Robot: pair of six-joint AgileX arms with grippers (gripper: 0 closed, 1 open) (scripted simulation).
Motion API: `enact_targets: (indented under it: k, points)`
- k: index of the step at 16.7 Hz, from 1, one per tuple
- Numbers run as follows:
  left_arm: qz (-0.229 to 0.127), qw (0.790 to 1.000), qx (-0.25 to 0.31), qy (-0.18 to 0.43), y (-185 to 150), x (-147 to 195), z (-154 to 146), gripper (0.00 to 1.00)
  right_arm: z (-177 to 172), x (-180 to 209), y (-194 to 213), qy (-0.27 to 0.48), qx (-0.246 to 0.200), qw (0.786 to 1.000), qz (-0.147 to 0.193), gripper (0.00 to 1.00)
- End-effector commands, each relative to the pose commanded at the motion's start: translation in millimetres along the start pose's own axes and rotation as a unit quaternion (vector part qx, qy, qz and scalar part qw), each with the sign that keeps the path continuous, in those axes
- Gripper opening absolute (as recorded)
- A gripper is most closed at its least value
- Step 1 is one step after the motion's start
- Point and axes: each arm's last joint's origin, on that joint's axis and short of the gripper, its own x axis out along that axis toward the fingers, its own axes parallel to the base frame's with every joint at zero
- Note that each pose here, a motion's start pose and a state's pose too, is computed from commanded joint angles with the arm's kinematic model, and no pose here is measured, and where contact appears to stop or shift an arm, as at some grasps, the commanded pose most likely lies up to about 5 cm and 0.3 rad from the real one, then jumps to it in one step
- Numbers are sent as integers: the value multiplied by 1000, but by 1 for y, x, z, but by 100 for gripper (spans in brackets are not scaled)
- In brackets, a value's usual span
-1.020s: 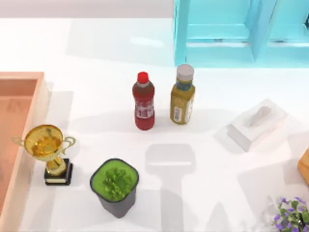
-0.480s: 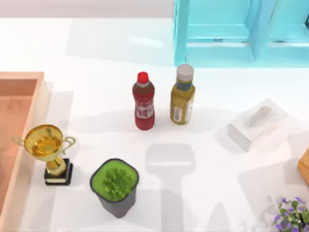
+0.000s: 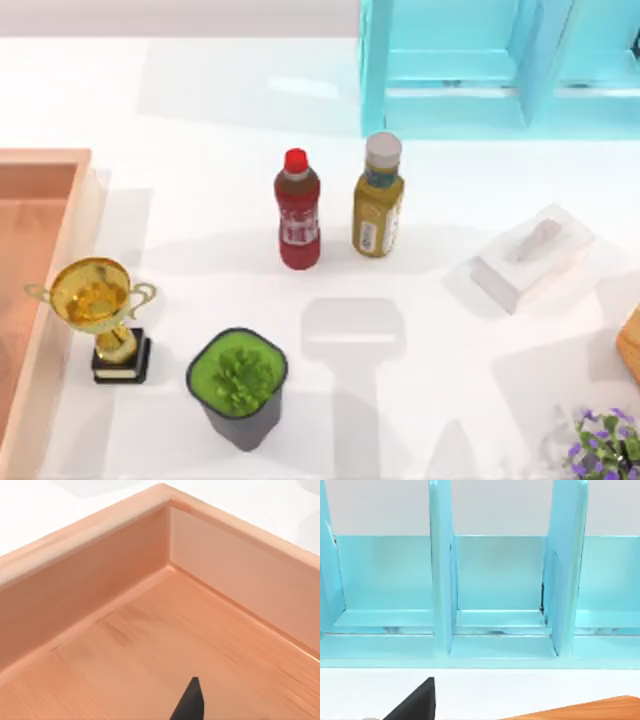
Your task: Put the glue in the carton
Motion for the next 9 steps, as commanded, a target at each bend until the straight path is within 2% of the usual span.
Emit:
enact_targets:
  k: [3,9]
  points:
    - [0,1000,0,0,0,0,0,98,0,0,0,0,0,1000,0,100]
    - [0,1000,0,0,0,0,0,100,0,0,0,0,0,1000,0,100]
